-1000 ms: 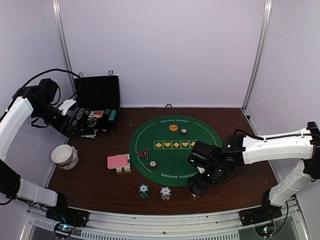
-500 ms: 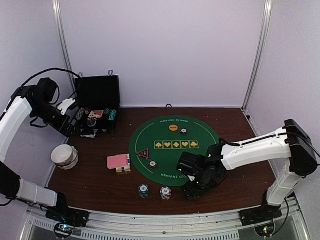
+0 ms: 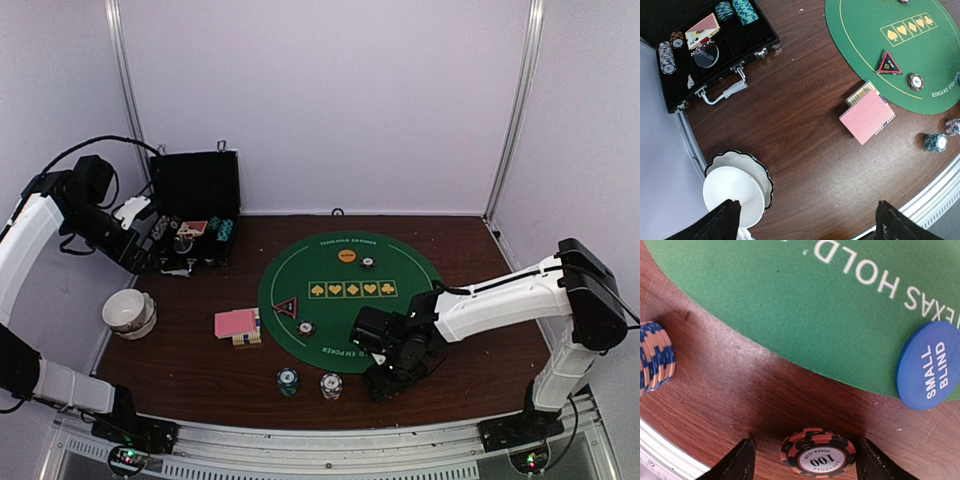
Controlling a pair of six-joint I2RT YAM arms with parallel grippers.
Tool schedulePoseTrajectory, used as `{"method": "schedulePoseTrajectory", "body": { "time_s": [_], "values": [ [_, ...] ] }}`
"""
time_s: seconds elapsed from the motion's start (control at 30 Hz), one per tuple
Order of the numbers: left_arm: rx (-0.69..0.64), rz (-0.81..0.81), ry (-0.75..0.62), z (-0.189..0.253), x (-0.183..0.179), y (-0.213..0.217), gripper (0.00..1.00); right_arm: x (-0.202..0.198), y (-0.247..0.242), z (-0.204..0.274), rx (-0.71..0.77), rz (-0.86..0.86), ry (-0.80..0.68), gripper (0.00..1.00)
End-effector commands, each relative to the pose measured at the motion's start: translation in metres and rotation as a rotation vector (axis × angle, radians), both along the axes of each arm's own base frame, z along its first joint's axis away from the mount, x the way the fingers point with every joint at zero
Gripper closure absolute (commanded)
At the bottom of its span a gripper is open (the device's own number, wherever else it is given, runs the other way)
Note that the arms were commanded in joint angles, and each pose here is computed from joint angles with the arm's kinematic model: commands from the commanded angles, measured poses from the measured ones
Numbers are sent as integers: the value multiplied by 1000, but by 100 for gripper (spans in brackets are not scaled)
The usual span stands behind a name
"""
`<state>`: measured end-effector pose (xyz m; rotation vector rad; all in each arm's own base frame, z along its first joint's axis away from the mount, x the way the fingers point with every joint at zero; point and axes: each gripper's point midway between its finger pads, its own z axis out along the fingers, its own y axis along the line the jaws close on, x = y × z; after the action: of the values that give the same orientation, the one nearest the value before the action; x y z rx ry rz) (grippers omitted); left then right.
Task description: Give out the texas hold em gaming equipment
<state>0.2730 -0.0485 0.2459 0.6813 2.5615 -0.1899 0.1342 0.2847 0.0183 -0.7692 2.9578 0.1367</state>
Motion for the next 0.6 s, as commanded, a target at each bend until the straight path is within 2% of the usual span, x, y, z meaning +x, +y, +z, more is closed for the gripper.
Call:
{"method": "schedulePoseTrajectory", "body": {
  "time_s": [0.0,0.57],
  "values": [
    [6,-12,-50,14,1,0,3,2,-1,-4,-6,-3,6,34],
    [9,-11,-57,16,0,1,2,6,-3,13,-5,3,-6,72]
  ]
}}
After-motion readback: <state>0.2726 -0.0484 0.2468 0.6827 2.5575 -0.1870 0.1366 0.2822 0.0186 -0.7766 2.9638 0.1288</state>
